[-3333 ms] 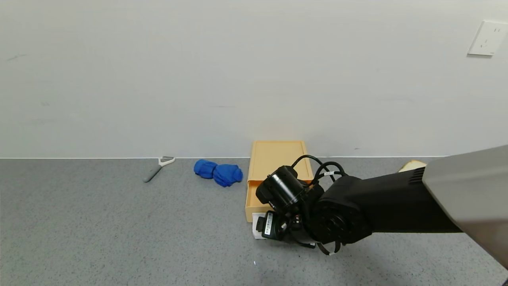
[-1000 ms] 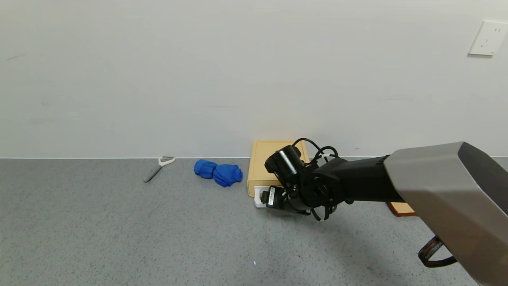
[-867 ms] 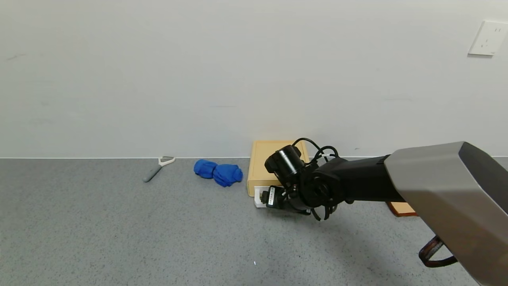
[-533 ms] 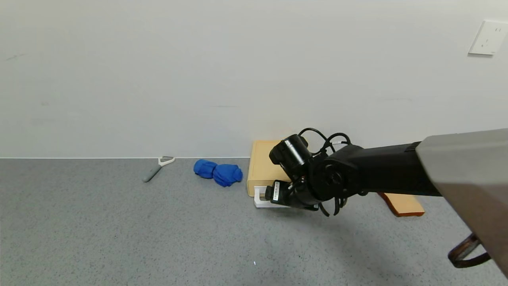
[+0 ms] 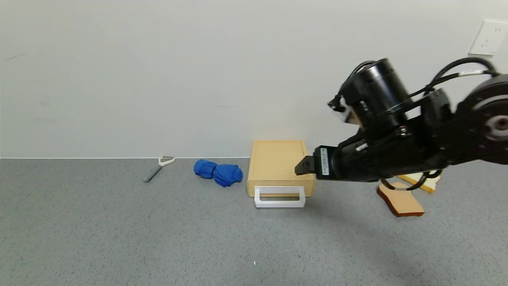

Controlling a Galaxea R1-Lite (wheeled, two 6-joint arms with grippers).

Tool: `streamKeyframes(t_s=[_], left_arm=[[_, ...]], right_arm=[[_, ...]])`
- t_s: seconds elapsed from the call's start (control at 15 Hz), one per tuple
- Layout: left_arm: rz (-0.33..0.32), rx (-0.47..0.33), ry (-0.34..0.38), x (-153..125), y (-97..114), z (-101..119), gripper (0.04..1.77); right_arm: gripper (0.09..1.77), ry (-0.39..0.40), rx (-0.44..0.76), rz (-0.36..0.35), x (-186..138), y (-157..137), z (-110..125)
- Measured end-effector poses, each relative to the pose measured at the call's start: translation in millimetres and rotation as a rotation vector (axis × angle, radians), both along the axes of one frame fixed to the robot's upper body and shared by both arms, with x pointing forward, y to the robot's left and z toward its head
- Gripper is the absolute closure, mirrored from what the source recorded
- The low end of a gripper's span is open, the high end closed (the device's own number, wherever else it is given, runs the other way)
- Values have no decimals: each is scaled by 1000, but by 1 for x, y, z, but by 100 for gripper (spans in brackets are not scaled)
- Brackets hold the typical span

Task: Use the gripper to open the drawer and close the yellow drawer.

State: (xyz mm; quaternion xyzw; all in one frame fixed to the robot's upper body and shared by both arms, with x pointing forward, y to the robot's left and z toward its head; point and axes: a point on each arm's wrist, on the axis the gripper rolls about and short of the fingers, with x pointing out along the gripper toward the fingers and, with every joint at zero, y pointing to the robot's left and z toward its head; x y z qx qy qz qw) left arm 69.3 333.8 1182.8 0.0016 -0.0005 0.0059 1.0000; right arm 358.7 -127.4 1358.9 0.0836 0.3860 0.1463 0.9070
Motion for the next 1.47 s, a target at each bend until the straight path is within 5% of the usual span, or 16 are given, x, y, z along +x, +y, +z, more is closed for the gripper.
streamKeyframes(t_s=[0.33, 0.67, 1.13, 1.47], left_arm=[[0, 0, 0, 0, 0, 0, 9], [0, 0, 0, 0, 0, 0, 9], [0, 0, 0, 0, 0, 0, 9], [0, 0, 0, 0, 0, 0, 9]], right_arm=[[15, -106, 10, 45, -66, -66, 33], [15, -246, -10, 46, -148, -128, 41], [15, -425, -74, -280, -237, -204, 21], [15, -513, -93, -536, -293, -222, 10]])
